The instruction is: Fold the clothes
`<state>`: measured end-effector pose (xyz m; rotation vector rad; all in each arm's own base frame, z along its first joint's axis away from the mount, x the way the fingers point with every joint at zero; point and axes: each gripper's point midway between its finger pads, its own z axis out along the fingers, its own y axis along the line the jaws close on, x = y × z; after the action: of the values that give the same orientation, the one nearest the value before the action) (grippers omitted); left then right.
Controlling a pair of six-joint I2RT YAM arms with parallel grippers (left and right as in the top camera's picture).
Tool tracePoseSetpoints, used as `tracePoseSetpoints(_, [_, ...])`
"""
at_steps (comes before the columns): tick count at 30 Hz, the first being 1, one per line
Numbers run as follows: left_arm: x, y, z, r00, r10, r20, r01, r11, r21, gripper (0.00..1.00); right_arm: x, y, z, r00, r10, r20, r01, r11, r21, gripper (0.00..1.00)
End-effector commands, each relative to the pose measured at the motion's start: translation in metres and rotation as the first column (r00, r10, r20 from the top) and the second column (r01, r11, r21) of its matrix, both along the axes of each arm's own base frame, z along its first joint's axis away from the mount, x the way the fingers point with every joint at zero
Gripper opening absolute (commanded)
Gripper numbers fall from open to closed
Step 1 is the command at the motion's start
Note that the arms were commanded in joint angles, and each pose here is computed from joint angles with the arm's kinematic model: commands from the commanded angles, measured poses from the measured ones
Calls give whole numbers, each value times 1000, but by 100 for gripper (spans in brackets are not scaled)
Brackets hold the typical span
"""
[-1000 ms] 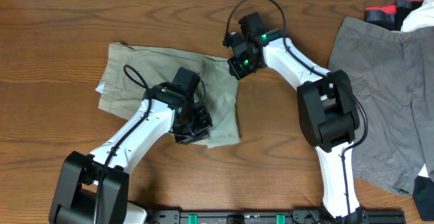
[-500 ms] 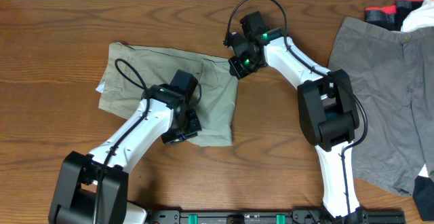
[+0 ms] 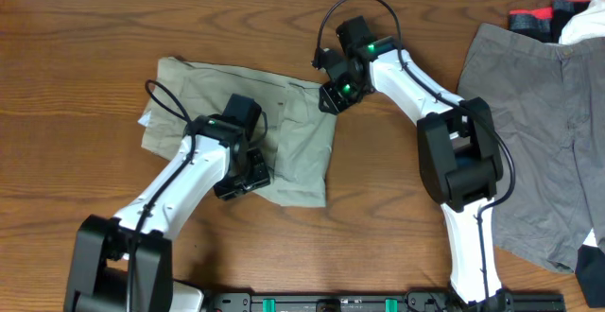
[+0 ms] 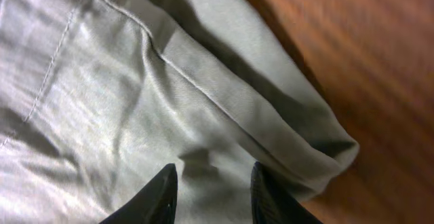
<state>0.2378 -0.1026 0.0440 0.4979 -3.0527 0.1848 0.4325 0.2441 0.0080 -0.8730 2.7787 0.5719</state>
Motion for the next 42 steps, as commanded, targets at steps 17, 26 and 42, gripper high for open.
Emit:
tracePoseSetpoints(17, [25,-58,47,946,-204,253,270,926,-263,6,-70,-9,60,985,92,-149,-94,996,-8,8])
tracePoseSetpoints(26, [2,-88,-9,925,-368,93,377,864,-333,6,-64,-2,54,987,94,-130,-94,996,1,10])
tracePoseSetpoints(42, [6,-70,-22,968,-252,-7,233,906,-354,6,-31,42,-1,966,256,41,-259,962,84,10])
